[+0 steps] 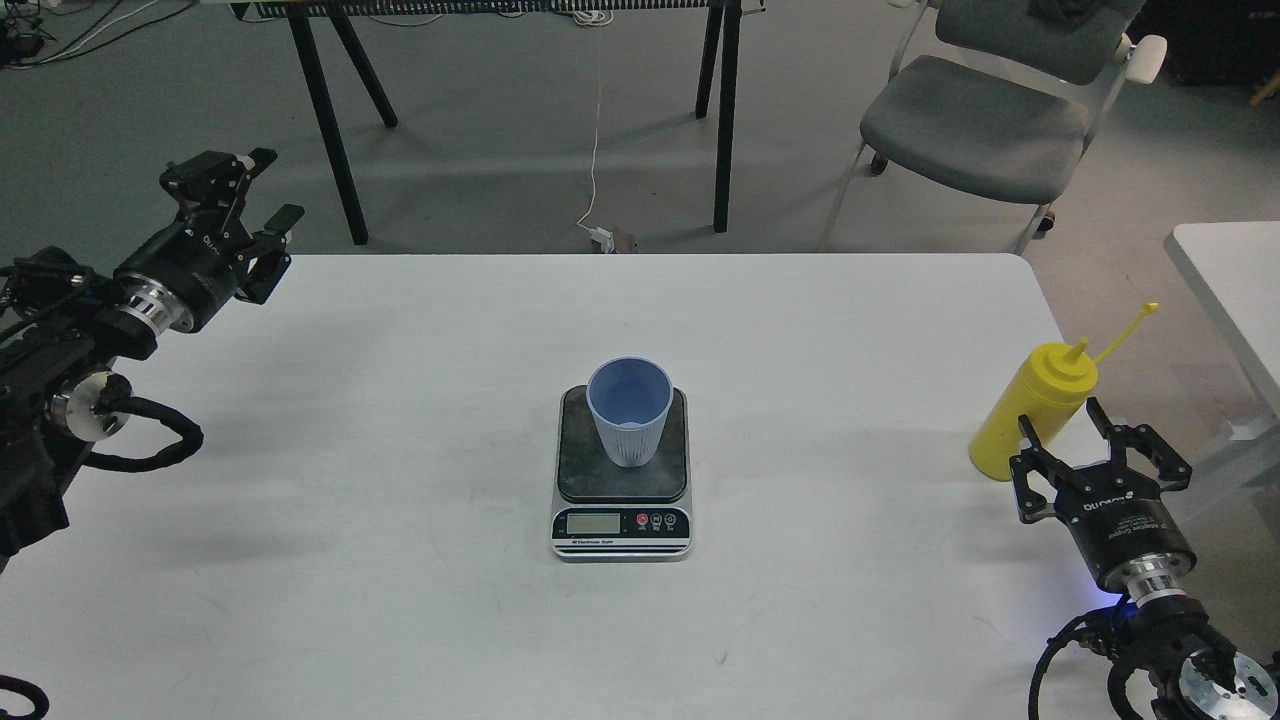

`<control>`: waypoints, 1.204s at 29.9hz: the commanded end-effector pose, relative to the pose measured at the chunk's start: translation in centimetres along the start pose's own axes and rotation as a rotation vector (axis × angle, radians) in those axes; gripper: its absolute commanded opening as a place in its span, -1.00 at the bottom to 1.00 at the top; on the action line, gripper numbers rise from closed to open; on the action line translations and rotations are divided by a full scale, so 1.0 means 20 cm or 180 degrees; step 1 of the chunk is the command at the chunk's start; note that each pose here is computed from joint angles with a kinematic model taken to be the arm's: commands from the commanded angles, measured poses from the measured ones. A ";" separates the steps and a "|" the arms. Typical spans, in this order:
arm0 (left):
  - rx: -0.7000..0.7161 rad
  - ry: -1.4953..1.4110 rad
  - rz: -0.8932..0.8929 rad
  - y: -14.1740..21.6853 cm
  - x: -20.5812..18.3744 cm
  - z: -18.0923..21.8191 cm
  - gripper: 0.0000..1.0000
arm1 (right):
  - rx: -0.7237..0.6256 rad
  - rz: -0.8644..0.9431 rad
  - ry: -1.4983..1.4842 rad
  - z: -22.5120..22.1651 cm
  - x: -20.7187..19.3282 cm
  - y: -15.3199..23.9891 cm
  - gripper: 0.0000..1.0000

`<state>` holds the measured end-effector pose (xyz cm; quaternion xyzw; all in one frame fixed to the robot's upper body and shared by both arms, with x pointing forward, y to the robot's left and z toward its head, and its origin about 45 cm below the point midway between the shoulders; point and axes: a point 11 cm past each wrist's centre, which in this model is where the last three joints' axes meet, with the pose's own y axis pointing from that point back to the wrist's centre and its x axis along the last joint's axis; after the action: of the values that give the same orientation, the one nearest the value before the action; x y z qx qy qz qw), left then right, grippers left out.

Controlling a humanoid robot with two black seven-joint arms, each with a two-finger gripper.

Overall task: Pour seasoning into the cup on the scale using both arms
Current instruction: 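Lift the yellow bottle with the right gripper above the blue cup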

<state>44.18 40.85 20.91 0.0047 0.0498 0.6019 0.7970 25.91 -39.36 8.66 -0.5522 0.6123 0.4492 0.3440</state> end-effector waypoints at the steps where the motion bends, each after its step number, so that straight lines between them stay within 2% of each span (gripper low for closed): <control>1: 0.0007 -0.0018 0.0015 0.01 0.02 0.00 0.30 | -0.0022 0.0020 0.0007 0.01 0.01 0.01 0.63; 2: 0.0007 -0.0018 0.0015 0.01 0.02 0.00 0.30 | -0.0041 0.0029 0.0008 0.02 0.02 0.01 1.00; 15: 0.0013 -0.0031 0.0008 0.01 0.02 0.00 0.30 | 0.0054 0.0173 0.0050 -0.03 0.09 0.02 0.99; 28: 0.0004 -0.0089 0.0064 0.04 0.07 0.04 0.30 | 0.0085 0.0039 0.0034 0.00 0.01 -0.16 0.99; 36: 0.0017 -0.0092 0.0062 0.04 0.07 0.03 0.31 | 0.0121 0.0045 0.0081 -0.02 0.01 -0.20 0.99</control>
<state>43.78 42.46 21.53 0.0157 0.0398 0.6092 0.7919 29.51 -39.62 7.96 -0.5465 0.6275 0.4352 0.3439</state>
